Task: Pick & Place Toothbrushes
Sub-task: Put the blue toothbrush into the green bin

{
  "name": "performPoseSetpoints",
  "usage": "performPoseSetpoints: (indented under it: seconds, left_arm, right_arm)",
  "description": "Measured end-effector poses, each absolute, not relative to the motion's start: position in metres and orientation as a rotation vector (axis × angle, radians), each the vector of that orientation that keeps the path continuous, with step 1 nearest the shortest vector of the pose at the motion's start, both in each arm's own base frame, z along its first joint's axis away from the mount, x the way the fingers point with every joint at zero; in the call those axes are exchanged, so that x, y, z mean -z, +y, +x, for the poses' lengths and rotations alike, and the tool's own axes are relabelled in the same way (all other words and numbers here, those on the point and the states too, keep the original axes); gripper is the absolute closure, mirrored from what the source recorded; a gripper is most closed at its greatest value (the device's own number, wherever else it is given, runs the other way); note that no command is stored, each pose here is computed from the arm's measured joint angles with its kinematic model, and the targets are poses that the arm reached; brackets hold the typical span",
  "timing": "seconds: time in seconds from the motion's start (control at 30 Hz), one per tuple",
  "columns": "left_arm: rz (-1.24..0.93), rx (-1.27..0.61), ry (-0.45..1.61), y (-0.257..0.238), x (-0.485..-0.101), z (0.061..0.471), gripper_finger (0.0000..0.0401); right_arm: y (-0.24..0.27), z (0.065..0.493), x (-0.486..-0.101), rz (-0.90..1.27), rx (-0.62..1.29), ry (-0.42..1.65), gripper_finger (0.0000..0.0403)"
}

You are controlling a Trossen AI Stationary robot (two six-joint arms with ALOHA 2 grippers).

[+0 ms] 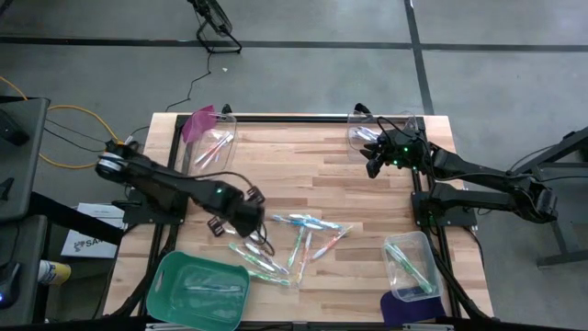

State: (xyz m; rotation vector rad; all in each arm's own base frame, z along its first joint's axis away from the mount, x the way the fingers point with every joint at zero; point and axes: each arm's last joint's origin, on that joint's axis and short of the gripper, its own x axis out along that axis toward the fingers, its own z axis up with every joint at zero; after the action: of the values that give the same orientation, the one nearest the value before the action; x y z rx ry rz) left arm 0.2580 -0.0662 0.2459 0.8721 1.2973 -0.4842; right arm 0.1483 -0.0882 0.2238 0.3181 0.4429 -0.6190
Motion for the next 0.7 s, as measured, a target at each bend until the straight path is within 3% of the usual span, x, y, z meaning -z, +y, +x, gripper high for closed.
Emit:
performPoseSetpoints:
  seconds: [0.27,0.7]
  left_arm:
    - [0.693,0.385,1.188,-0.099,-0.272,0.227,0.0391]
    - [0.496,0.442,1.129,-0.151,-0.278,0.195,0.0386]
  right_arm:
    - [-0.088,0.148,-0.224,0.325,0.618,0.443,0.029]
    - [-0.088,0.148,-0.224,0.329,0.619,0.441,0.029]
